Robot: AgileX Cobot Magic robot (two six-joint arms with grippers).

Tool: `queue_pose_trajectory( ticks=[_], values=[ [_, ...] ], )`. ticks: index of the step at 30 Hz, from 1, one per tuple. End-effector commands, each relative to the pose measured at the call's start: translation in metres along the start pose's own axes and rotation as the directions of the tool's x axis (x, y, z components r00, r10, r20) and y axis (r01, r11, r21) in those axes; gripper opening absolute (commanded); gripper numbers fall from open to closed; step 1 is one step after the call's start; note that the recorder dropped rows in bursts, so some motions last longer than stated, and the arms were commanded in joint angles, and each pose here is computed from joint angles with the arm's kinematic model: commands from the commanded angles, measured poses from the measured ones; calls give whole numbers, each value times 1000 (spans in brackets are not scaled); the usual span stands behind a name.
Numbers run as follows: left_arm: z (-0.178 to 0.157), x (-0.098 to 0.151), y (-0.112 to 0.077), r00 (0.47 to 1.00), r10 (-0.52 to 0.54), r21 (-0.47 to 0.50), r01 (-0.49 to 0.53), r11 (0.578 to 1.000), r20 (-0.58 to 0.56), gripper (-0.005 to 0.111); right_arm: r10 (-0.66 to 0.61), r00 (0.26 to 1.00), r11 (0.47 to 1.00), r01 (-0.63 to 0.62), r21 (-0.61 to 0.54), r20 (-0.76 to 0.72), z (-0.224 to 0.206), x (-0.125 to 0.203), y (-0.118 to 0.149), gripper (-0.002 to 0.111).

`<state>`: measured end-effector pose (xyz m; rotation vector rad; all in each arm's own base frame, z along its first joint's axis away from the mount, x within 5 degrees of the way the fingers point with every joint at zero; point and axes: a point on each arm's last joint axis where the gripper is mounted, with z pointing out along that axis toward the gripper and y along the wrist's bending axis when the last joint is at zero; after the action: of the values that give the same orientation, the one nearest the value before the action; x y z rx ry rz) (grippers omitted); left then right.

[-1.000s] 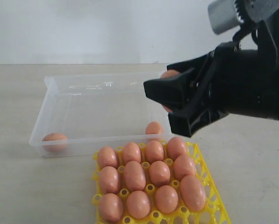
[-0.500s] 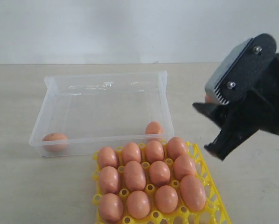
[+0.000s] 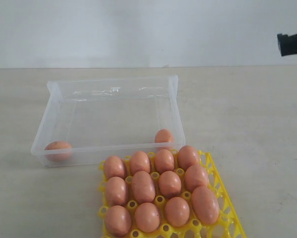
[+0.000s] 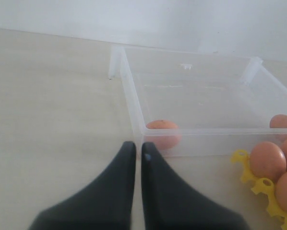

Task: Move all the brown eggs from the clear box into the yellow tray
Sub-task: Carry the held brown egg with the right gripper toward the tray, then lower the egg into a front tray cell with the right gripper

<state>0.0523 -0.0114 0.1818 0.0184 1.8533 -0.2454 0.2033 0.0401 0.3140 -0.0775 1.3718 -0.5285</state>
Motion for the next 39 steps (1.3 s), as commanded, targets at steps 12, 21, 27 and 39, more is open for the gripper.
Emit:
queue_pose_trajectory(
  ticks=[12, 21, 27, 39],
  values=[
    [1, 1, 0, 1000, 8, 0, -8, 1000, -1, 4, 673, 700, 464, -652, -600, -240, -22, -27, 51, 0],
    [1, 1, 0, 1000, 8, 0, -8, 1000, -1, 4, 606, 662, 257, -687, -679, -441, -32, -20, 78, 0],
    [1, 1, 0, 1000, 8, 0, -8, 1000, -1, 4, 571, 597, 154, -752, -641, -563, -23, 4, 104, 0],
    [1, 1, 0, 1000, 8, 0, -8, 1000, -1, 4, 114, 747, -130, -643, -755, -655, -27, 48, 122, 0]
  ],
)
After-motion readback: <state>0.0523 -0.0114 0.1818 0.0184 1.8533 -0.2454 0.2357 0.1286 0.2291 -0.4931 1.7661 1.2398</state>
